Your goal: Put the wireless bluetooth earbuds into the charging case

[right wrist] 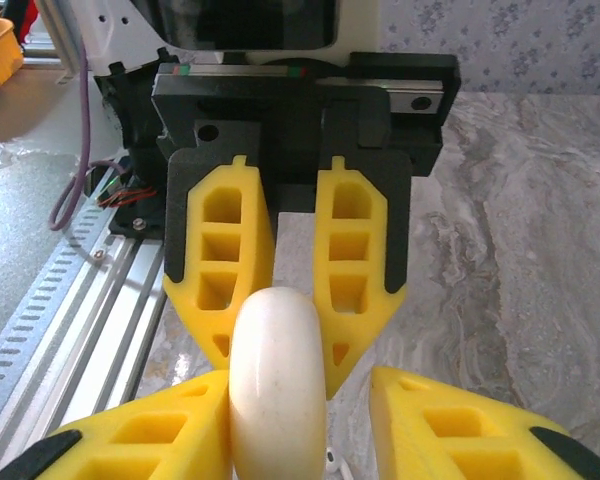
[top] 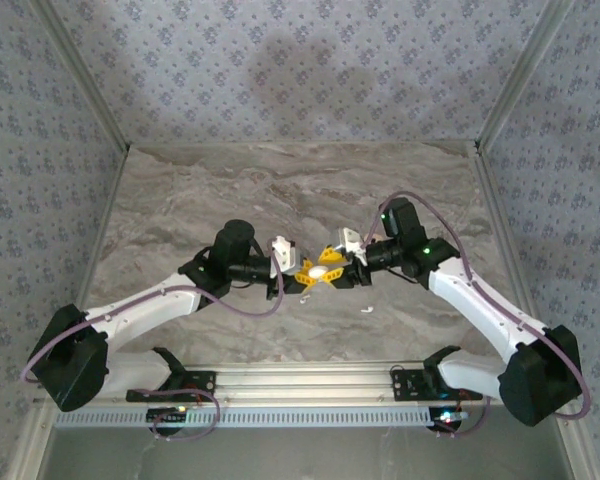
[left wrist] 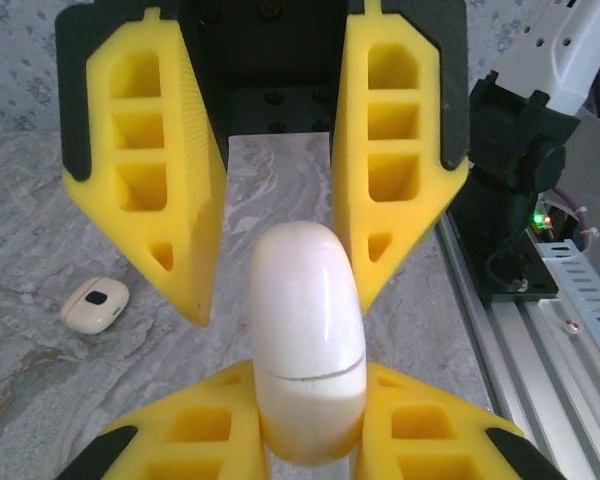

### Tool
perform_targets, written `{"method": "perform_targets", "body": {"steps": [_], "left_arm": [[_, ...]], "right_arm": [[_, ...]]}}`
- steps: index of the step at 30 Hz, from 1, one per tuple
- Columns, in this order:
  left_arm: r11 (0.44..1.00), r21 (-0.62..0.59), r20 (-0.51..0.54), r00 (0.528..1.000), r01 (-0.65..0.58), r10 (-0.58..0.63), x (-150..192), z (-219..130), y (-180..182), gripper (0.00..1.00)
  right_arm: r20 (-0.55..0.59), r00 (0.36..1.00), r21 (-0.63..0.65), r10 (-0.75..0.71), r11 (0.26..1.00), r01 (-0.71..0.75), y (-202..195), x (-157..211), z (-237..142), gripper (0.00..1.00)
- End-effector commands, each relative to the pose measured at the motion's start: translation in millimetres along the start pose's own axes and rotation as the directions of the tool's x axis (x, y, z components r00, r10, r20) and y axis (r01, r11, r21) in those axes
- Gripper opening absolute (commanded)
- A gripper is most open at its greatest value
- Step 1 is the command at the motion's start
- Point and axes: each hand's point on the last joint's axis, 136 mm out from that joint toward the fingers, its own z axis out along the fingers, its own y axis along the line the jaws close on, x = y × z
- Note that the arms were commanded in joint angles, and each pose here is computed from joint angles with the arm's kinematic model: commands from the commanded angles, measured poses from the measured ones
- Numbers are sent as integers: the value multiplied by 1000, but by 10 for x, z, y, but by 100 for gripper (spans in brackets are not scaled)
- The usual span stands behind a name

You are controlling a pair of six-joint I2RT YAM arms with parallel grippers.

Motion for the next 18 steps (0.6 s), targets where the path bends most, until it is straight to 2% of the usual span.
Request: {"method": "perform_targets", "body": {"steps": [1,11,18], "left_arm": [[999,43,1,1000,-8,8,21,26,-69,20],[1000,15,-25,1000,3,-3,139,32,-15,20],[999,-41,8,1000,27,-27,158,-6,111,20]], "right_arm": [[44,998,71,-35,997,32,-217,-159,-121,41],[75,997,56,13,998,-18,-313,-144,-207,42],[96,993,47,68,996,-73,-229,-166,-257,43]]}}
